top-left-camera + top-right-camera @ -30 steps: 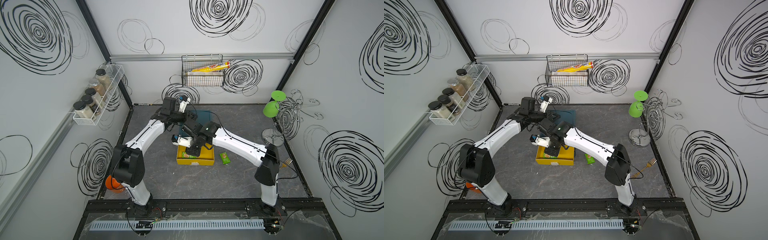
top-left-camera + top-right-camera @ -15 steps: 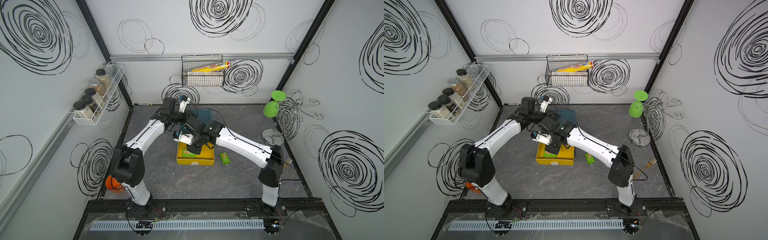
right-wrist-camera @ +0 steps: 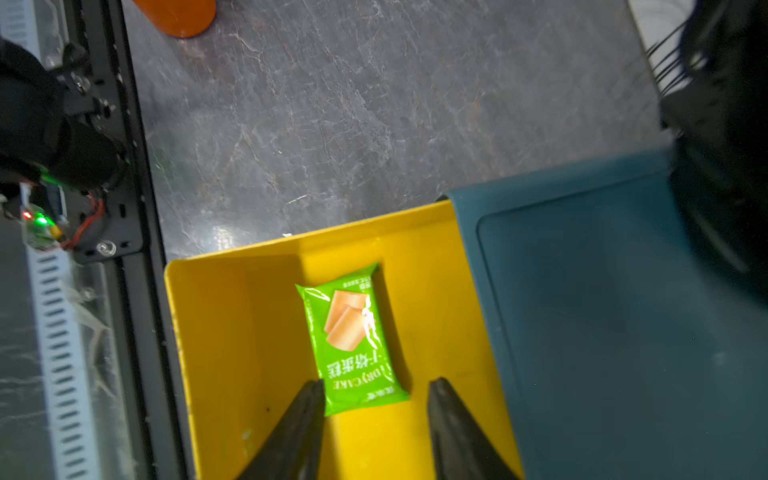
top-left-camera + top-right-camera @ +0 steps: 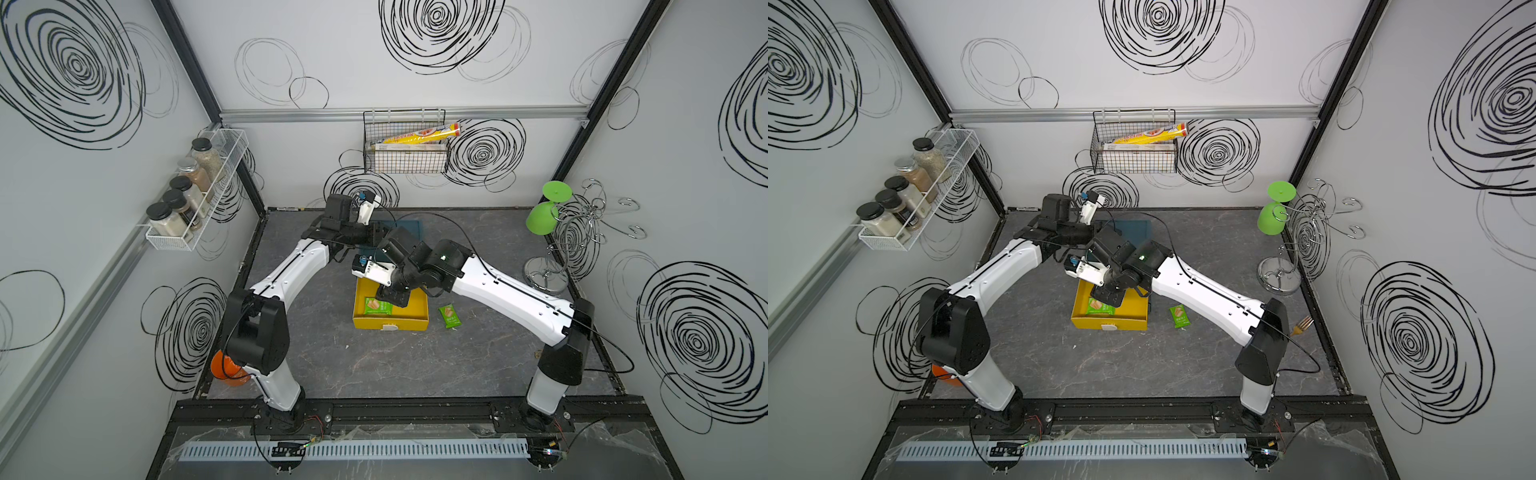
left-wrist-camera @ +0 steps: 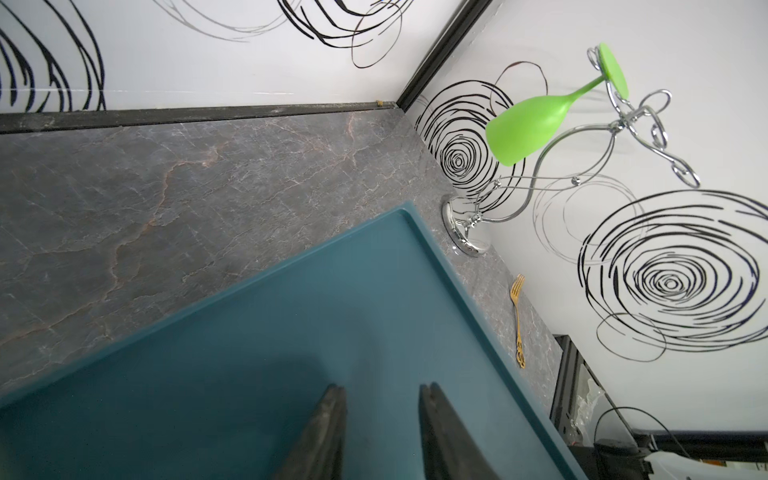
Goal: Take the cookies out of the drawer
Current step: Pick up the cookie from the drawer.
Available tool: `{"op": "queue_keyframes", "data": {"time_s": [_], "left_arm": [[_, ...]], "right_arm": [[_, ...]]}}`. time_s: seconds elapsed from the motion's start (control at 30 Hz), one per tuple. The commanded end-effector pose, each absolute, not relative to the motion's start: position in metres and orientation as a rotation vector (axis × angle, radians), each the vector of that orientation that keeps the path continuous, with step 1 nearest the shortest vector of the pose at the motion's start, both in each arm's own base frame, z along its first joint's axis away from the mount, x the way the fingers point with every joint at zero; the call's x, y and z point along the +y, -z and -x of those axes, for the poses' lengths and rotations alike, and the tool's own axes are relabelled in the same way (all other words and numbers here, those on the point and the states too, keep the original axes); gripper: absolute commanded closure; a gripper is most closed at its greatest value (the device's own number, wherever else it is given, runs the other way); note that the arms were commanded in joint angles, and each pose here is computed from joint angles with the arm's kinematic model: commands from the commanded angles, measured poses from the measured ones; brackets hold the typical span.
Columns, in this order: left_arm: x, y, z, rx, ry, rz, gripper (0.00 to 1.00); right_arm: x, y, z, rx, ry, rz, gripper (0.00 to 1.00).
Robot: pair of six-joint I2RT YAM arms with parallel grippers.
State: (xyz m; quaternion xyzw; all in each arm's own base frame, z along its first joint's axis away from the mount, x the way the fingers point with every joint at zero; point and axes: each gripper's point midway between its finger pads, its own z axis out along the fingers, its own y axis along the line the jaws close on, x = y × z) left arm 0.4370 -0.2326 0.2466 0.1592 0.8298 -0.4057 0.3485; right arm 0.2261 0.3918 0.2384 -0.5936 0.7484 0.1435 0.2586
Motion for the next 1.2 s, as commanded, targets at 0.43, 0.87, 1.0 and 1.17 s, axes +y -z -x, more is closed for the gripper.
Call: {"op": "queue_keyframes", "data": {"time_s": [0.43, 0.87, 1.0, 1.17], "left_arm": [[-0.216, -0.245, -0.436, 2.226, 1.056, -0.332, 0.42], [-0.219, -0.224, -0.441, 2.271, 1.071, -0.335, 0.42], [-0.22, -0.221, -0.442, 2.274, 1.076, -0.335, 0.42], [-0.22, -0.219, -0.442, 2.279, 1.076, -0.333, 0.42]], "right_arm": [[0.392, -0.206, -0.221, 2.051, -0.342, 1.809, 0.27], [0.399, -0.177, -0.213, 2.051, -0.447, 1.93, 0.26], [0.404, -0.171, -0.213, 2.055, -0.47, 1.941, 0.26], [0.408, -0.167, -0.221, 2.057, -0.426, 1.93, 0.3]]}}
